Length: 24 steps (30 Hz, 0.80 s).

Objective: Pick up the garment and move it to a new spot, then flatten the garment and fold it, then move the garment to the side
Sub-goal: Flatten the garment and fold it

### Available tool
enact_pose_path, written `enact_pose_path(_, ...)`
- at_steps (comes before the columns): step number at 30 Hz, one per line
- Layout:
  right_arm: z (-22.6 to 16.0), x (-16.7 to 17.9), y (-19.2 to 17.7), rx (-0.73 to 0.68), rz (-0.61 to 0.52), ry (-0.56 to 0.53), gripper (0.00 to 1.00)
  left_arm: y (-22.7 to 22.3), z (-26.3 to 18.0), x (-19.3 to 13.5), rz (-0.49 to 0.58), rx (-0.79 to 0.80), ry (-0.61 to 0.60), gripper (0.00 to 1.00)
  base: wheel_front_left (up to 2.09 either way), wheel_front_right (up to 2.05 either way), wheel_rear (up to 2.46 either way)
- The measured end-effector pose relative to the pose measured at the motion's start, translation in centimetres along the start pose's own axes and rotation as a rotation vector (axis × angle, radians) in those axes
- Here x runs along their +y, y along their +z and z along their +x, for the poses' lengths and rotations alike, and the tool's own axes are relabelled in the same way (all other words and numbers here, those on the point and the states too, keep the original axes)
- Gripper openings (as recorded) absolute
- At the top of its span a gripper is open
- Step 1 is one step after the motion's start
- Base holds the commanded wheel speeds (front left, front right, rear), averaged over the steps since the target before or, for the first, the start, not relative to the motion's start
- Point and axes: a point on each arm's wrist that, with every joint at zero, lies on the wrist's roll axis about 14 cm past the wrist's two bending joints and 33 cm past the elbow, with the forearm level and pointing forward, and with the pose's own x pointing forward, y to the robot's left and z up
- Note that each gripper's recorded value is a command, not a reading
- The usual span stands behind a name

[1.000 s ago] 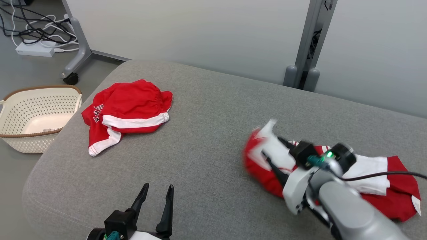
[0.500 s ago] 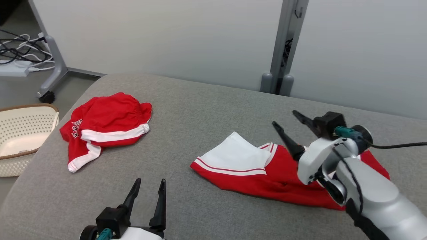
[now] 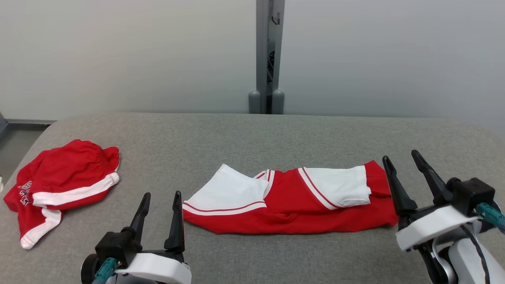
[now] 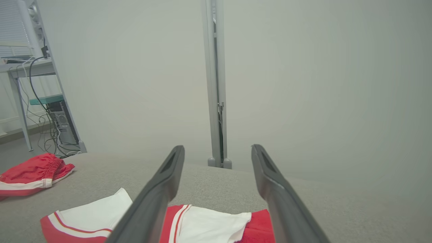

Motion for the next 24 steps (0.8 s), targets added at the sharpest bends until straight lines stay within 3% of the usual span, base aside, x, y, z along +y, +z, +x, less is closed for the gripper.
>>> enact_pose_path(9, -5.2, -1.5, -1.7, 0.020, 0.054, -0.134, 1.00, -1.1, 0.4, -1.5, -0.002, 0.032, -0.040, 1.00, 0.00, 0.00, 0.00)
enact_pose_path(15, -5.2, -1.3, -2.7, 0.045, 0.073, -0.138, 1.00, -1.7, 0.1, -1.5, 0.003, 0.052, -0.045, 1.00, 0.00, 0.00, 0.00)
enact_pose_path(24, -3.8, -0.3, -8.0, 0.213, 0.179, -0.112, 1.00, -3.0, -0.9, -0.5, 0.035, 0.092, -0.034, 1.00, 0.00, 0.00, 0.00)
